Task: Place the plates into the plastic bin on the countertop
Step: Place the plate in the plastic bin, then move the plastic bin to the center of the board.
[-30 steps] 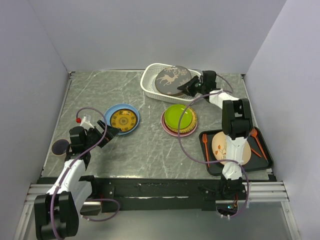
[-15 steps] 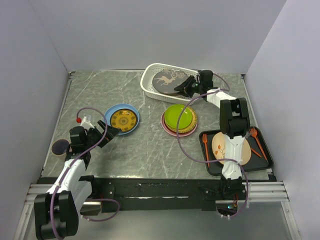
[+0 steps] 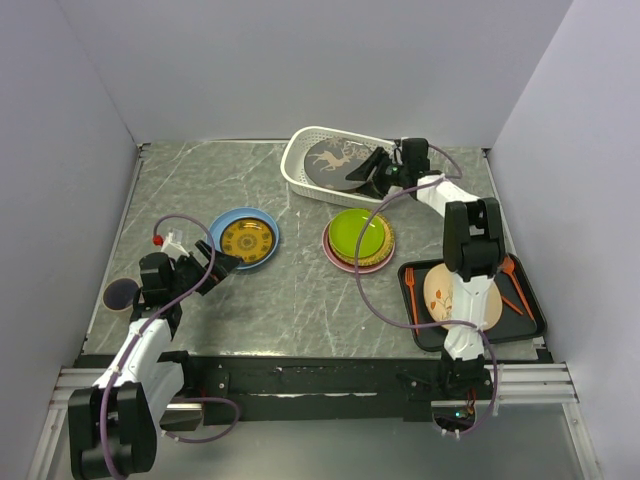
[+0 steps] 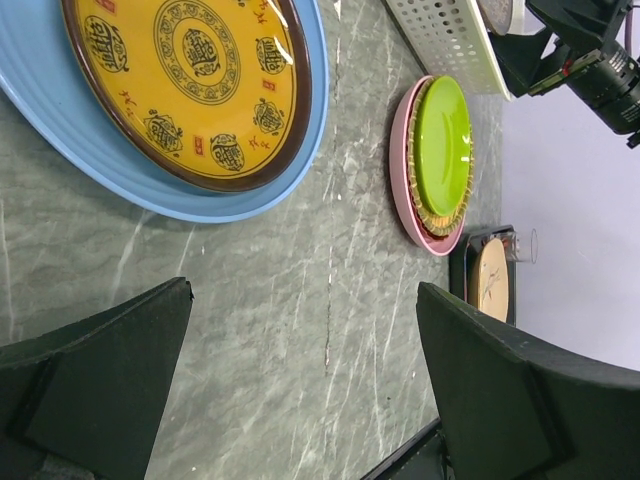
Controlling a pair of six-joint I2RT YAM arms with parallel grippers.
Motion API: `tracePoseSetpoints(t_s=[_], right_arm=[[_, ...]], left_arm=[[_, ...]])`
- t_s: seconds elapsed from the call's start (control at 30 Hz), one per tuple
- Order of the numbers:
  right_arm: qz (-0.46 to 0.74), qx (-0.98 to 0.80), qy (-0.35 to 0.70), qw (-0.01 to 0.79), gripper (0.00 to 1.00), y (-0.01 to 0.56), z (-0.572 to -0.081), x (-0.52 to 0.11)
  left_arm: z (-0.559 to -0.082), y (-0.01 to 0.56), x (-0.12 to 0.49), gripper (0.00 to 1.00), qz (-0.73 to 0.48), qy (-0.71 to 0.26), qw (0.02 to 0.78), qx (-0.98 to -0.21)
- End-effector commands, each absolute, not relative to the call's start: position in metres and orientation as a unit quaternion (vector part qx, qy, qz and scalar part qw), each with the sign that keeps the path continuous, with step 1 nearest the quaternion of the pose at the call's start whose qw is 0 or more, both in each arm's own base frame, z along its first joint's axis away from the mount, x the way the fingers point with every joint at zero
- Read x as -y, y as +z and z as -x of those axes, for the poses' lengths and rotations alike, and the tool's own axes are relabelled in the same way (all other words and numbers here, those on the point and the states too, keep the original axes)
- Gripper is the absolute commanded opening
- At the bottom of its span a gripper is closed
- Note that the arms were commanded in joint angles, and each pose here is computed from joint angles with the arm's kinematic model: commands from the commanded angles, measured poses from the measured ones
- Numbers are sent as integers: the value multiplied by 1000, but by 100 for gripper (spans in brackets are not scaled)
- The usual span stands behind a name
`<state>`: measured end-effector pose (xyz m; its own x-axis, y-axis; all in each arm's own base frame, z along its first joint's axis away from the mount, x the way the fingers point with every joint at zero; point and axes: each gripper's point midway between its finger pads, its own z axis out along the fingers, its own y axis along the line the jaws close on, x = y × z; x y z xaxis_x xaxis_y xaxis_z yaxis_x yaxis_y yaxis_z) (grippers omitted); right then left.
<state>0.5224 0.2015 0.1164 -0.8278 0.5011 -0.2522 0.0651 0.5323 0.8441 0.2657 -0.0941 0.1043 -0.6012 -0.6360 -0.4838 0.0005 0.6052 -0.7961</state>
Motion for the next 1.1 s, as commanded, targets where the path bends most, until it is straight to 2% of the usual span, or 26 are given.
tracePoseSetpoints(t_s=[0.0,0.27,0.5,0.63,0.7,0.87,1.07], right_arm=[[-122,-830,475,266,67,179,-511,-199],[-139,-844,440,272,68,177,-501,-170],[-146,-827,421,344,67,215,-493,-146],[-161,-831,365,388,58,225,-493,-121],[-183,-837,326,399,55,221,-493,-103],[-229,-835,304,396,44,201,-496,-62],[-285,-833,298,369,46,155,-503,-21]], left_arm=[[-266,113,98,99,178,-407,416,-794],[-266,114,102,99,174,-408,413,-795],[-267,114,102,99,171,-408,410,-797],[-267,113,102,99,172,-408,409,-798],[-266,114,103,99,170,-410,411,-797],[-266,115,103,99,169,-411,411,-796],[-265,115,105,99,167,-413,409,-797]])
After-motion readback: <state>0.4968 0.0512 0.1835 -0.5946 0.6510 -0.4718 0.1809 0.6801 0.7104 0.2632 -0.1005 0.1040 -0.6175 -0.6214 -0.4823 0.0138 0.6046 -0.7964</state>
